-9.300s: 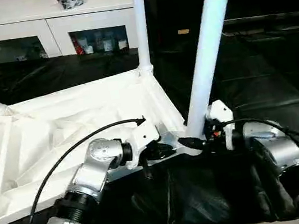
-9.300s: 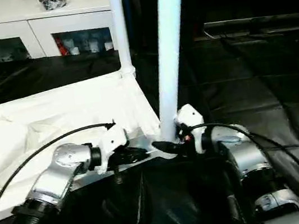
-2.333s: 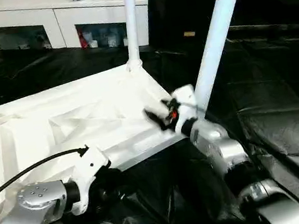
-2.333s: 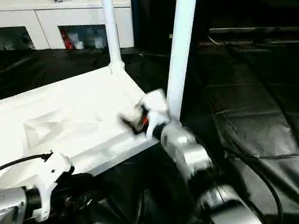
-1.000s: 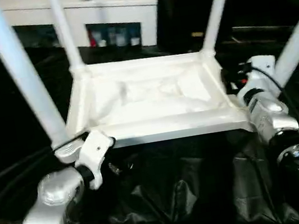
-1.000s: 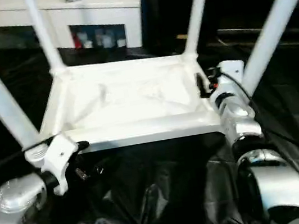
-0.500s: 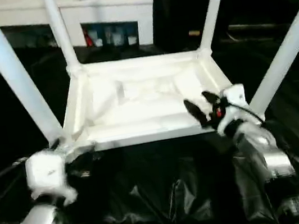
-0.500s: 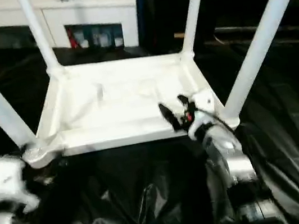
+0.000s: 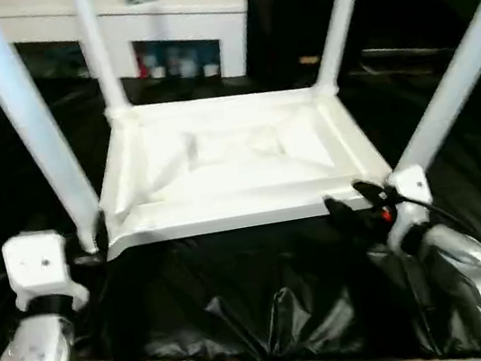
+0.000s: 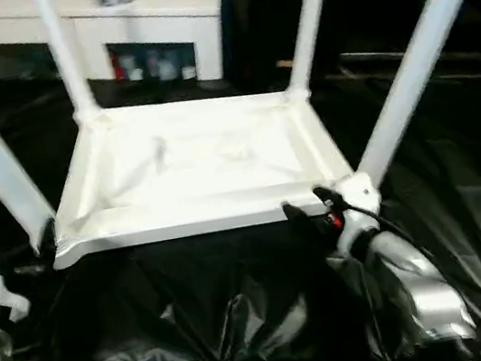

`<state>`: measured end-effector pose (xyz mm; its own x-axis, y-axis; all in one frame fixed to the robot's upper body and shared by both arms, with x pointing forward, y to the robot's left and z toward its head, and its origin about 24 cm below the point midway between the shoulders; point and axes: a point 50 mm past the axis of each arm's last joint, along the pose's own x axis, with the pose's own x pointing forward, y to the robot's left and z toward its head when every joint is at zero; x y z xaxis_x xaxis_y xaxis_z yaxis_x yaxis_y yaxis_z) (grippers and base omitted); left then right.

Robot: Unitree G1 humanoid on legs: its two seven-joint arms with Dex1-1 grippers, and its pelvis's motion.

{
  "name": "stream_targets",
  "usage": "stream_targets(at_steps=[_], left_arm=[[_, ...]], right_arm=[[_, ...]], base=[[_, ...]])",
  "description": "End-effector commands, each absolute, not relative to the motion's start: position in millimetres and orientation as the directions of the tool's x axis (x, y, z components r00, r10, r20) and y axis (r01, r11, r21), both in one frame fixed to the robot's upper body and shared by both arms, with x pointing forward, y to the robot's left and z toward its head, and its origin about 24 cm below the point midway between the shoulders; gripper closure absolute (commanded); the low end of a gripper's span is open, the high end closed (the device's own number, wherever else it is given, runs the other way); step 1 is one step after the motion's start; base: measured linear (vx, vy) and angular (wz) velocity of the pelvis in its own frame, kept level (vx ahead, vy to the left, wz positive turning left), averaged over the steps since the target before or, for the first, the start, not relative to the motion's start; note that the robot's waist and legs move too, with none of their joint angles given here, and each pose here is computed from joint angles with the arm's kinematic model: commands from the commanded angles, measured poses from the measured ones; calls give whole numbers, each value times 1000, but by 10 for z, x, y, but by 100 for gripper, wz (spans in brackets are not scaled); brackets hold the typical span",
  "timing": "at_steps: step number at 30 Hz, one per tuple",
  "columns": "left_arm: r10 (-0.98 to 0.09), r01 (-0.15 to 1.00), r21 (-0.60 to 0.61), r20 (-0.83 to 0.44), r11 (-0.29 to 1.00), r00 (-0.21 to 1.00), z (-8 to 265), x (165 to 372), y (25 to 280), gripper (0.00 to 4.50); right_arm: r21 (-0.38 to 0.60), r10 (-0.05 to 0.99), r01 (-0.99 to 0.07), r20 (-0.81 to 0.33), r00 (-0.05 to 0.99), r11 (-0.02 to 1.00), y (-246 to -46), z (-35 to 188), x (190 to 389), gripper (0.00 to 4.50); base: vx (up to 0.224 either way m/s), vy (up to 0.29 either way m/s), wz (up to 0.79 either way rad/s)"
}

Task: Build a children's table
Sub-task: Rotate table base

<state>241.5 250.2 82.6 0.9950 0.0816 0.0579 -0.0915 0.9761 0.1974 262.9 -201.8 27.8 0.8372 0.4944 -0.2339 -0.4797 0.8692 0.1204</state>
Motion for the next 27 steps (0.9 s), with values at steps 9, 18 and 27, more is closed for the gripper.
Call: stream_targets(at_steps=[9,18,27], left_arm=[[-154,150,75,58,986,986,862,2745,2454,5],[-565,562,-65,-38,825,824,892,2692,2286,5],[-783,760,-198,-90,619,615,940,2312,2164,5]], right_arm=[[102,472,-474,-403,784,875,-2149,215,2582,74],[42,342,-363,-447,826,931,-2052,178,2953,74],[36,380,-404,-422,823,914,-1887,204,3116,74]], base=[[0,0,0],[0,0,0],[0,0,0]])
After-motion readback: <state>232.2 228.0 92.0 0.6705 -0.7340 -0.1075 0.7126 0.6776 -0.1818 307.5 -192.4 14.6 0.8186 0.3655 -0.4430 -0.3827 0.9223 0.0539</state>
